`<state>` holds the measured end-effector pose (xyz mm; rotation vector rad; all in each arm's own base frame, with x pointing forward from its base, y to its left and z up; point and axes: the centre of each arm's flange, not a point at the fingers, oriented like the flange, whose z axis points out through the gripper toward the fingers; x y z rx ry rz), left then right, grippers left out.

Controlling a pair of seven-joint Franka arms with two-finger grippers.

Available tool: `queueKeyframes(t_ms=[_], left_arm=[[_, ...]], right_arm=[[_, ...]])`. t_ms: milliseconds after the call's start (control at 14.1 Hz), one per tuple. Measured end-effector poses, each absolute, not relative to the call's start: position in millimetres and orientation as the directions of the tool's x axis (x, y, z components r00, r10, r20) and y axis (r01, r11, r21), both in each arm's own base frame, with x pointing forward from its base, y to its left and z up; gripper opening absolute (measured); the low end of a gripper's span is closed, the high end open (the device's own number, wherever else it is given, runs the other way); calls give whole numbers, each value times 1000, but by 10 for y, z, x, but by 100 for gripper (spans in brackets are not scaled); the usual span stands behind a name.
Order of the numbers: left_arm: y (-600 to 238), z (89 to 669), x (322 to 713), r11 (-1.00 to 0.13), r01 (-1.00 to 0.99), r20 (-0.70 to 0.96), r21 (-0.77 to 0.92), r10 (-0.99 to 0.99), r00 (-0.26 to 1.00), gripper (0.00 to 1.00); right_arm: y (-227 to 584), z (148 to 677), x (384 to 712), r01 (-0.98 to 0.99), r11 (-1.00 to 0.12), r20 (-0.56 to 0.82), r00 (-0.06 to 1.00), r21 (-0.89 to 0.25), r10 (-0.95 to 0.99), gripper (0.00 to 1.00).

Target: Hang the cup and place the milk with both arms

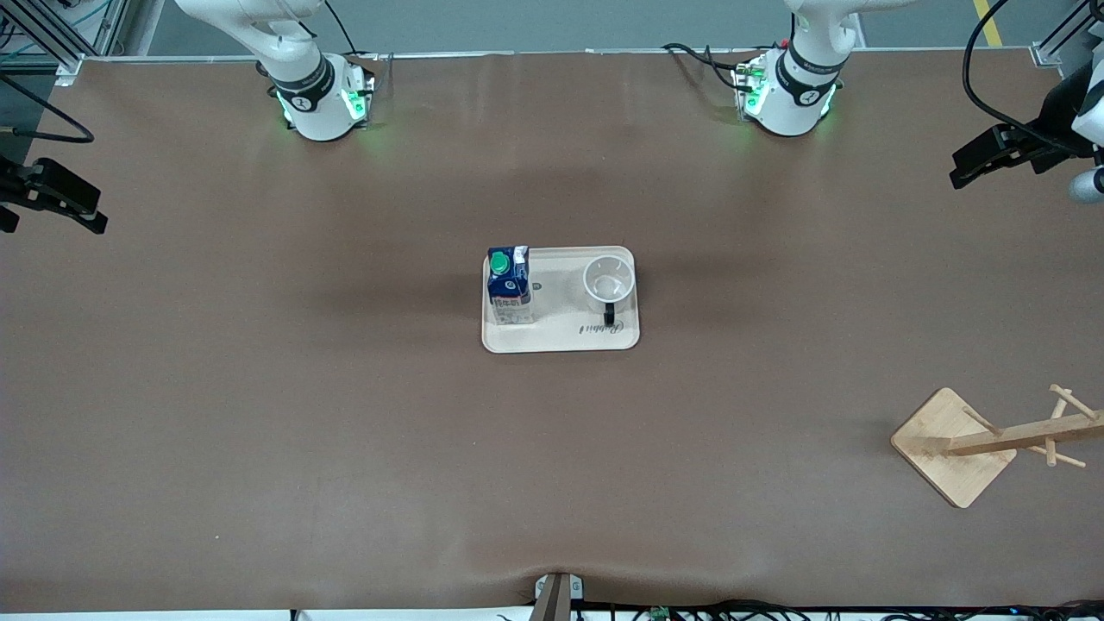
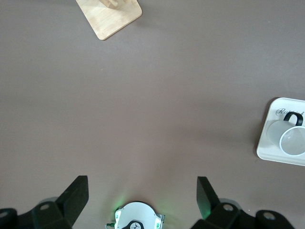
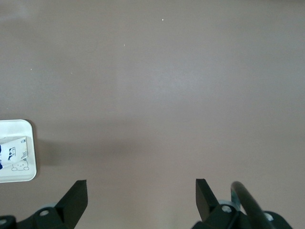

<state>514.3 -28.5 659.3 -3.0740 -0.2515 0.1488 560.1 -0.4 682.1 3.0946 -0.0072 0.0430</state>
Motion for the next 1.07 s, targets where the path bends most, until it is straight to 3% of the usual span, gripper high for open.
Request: queueKeyframes(t_ms=[711,1067], left_arm=[[-306,6421,5328,-987,150,-116,-58,156,981,100],[-810,6245,5380,-996,66,-129,-58,73,989,100]], right_arm=[[-87,6819,5600,-21,-999,27,999,25,-21,100],[-87,6819,5600,-21,-999,27,999,25,-21,100]])
